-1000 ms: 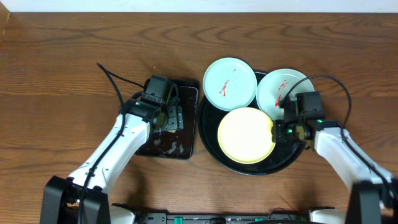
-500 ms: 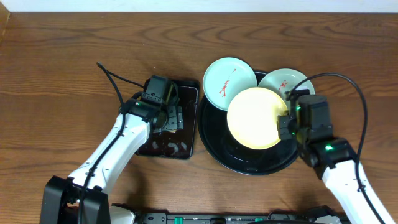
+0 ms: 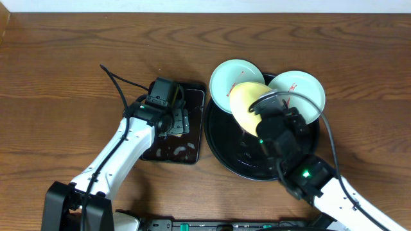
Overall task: Clean dirty plates on tray and stack at the side
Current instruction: 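Lift the yellow plate with the right gripper and place it right of the tray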
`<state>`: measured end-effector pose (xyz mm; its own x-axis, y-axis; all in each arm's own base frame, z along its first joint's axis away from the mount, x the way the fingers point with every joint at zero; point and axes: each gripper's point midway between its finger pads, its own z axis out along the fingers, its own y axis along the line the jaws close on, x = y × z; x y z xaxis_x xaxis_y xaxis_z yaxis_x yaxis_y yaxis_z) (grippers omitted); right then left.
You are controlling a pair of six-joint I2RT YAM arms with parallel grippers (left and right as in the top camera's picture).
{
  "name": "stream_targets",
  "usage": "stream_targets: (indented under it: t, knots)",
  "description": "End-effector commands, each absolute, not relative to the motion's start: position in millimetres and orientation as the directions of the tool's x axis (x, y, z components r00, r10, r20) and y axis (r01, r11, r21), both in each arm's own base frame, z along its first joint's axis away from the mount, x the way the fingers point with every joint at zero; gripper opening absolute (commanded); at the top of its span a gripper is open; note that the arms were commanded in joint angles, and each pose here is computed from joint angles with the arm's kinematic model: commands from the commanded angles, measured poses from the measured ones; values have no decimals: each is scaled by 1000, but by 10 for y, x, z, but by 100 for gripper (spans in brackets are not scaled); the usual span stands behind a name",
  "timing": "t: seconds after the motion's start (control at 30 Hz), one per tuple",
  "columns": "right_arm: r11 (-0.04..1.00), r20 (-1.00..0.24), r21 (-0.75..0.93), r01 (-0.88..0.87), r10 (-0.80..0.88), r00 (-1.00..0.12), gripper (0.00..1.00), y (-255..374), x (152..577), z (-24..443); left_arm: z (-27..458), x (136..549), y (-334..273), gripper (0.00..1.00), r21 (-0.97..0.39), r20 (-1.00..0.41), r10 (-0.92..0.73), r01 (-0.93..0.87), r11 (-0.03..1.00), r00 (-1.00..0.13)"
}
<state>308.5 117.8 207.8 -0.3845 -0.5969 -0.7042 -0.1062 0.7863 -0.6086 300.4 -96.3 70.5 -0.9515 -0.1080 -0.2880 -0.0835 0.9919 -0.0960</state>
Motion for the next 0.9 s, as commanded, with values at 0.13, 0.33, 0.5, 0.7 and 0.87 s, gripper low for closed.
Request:
stream_targets:
  t: [0.13, 0.33, 0.5, 0.7, 0.87]
  knots:
    - [588, -545, -809, 3, -748, -380, 1, 1077, 3021, 2387, 701, 3019, -948, 85, -86, -293, -98, -76, 993, -951]
    - [591, -555, -806, 24, -742, -376, 1, 1075, 3031, 2428, 701, 3019, -948, 85, -86, -293, -98, -76, 993, -951]
    - [615, -585, -788, 44, -724, -364, 1, 1090, 3048, 2471, 700, 3018, -947, 86, -86, -293, -98, -76, 993, -951]
    - [803, -799, -565, 190, -475, -368, 1, 900, 3120, 2441, 700, 3017, -947, 85, -86, -292, -98, -76, 993, -951]
    - [956, -882, -208, 207, -92, -462, 1, 691, 3241, 1959, 700, 3017, -947, 85, -86, -292, -98, -76, 993, -951]
